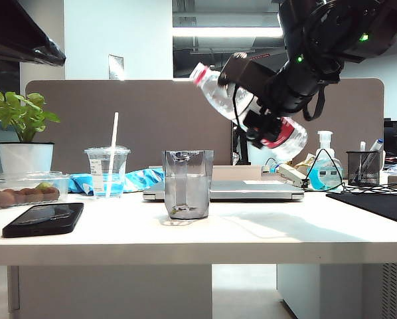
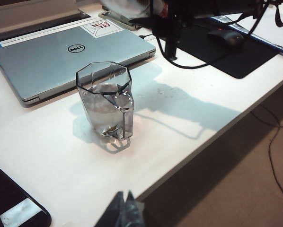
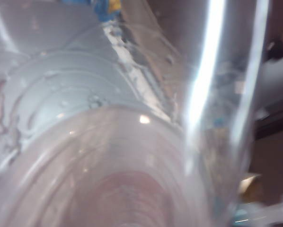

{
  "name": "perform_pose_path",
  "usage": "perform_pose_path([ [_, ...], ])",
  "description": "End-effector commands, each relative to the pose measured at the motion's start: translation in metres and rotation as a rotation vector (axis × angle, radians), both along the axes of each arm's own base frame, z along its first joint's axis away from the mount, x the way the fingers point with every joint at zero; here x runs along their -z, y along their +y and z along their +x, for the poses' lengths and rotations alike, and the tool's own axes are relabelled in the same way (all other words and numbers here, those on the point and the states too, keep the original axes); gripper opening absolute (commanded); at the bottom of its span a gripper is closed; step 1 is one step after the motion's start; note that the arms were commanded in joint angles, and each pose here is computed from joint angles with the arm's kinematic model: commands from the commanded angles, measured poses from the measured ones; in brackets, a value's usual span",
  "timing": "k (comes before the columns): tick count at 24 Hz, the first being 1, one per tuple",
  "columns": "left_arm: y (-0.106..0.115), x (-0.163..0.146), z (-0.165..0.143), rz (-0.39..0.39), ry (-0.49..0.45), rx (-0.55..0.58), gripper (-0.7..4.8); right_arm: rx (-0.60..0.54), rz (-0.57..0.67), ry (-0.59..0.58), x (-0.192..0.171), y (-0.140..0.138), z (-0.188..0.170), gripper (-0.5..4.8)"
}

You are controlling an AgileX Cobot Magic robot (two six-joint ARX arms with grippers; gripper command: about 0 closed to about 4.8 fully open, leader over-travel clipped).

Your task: Pick up the mineral water bottle on the table and pour water into the mug until it's half full.

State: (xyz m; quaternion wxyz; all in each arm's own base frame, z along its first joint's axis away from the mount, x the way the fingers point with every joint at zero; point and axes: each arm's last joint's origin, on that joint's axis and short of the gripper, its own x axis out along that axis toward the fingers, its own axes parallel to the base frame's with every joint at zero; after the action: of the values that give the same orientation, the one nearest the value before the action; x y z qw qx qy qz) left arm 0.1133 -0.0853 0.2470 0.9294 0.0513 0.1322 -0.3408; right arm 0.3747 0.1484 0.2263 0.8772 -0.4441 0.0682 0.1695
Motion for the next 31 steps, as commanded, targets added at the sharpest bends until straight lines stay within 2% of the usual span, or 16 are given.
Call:
perform_pose_path([
  [1, 0.0, -0.002, 0.0, -0.012, -0.012, 0.0, -0.05, 0.019, 0.368, 0.079, -0.004, -0.001, -0.001, 2.38],
  [8, 0.0, -0.002, 0.0, -0.011, -0.011, 0.0, -0.05, -0.022, 0.632, 0.057, 0.026, -0.008, -0.022, 2.38],
  [10, 0.0, -0.002, 0.0, -0.012, -0.011, 0.0, -0.04, -0.047, 0.783, 0.022, 0.041, -0.014, -0.033, 2.38],
  [13, 0.0, -0.002, 0.0, -0.011, -0.011, 0.0, -0.04, -0.051, 0.903, 0.006, 0.063, -0.017, -0.038, 2.38],
  [24, 0.0, -0.002, 0.0, -0.011, -0.01, 0.001, -0.04, -0.027, 0.9, 0.058, 0.096, -0.016, -0.034, 2.44],
  [31, 0.0, -0.002, 0.0, -0.011, -0.011, 0.0, -0.04, -0.022, 0.896, 0.069, 0.1, -0.016, -0.034, 3.48],
])
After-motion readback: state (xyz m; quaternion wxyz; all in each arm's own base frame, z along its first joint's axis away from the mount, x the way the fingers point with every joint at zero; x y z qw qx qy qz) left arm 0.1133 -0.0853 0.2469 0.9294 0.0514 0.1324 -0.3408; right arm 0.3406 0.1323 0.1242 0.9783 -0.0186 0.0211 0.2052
